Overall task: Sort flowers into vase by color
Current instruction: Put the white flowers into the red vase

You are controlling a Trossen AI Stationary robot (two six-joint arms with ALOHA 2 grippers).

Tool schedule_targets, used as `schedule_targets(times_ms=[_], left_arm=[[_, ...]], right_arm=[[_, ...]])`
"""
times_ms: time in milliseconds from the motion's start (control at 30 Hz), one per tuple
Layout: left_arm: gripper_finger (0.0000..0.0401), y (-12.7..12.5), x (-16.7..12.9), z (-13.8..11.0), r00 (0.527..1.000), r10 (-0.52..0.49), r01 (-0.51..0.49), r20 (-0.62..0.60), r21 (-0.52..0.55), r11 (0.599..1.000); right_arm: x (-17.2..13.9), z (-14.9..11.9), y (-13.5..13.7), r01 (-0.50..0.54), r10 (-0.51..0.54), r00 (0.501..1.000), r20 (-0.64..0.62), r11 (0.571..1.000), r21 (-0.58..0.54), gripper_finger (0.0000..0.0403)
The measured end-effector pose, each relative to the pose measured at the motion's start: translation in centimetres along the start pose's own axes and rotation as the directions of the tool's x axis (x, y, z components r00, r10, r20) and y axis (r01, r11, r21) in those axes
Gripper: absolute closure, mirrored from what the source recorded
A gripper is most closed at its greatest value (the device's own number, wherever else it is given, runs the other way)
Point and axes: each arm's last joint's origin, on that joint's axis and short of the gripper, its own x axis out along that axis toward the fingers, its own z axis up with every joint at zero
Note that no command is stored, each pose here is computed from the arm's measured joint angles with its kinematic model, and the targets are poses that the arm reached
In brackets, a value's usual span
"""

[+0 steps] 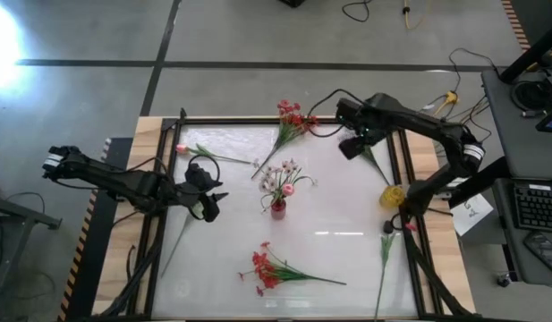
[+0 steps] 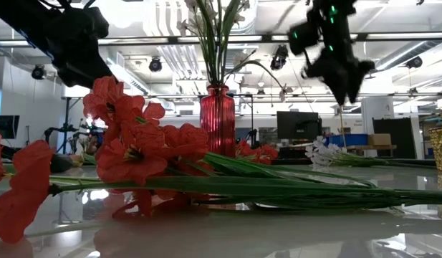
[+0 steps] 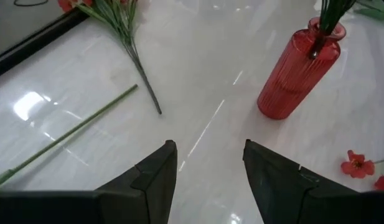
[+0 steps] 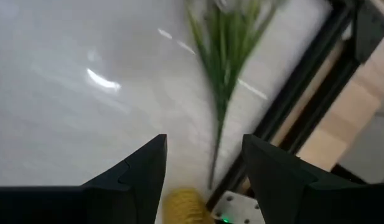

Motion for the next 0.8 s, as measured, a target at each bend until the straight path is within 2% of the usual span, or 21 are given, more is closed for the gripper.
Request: schedule_targets(times_ms=[167,300,400,533,700,800], left_arm=[[0.0229,0.1,0.0,0.1,0.998,0.049,-0.049,0.032,0.01,0.999],[0.0231,0.2,0.1,0.3,0.997,0.053,-0.054,0.051,0.029,0.998],[0.0236,0.1,0.1,0.6,0.997,0.045,-0.046,0.069,0.014,0.999],[0.0247,0.1,0.1,0.9,0.995,0.035,-0.035,0.09,0.004,0.999],[0.0265,-0.1,0.1,0.9,0.997,-0.003,0.005,0.081,-0.029,1.0],[0.0276,-0.1,0.1,1.0,0.997,-0.011,0.015,0.083,-0.049,0.999]], right_arm=[[3.9,-0.3,-0.9,0.01,-0.008,0.995,-0.101,1.0,0.016,0.0167],[6.6,-0.6,-1.0,0.025,-0.022,0.993,-0.119,0.999,0.03,0.013],[8.7,-0.7,-0.9,0.029,-0.024,0.991,-0.134,0.999,0.039,0.0119],[11.5,-0.4,-1.0,0.043,-0.037,0.989,-0.145,0.998,0.039,0.0129],[14.2,0.7,-1.4,0.126,-0.121,0.979,-0.164,0.992,0.017,0.0157],[15.1,1.1,-1.7,0.103,-0.1,0.976,-0.195,0.995,0.006,0.0176]])
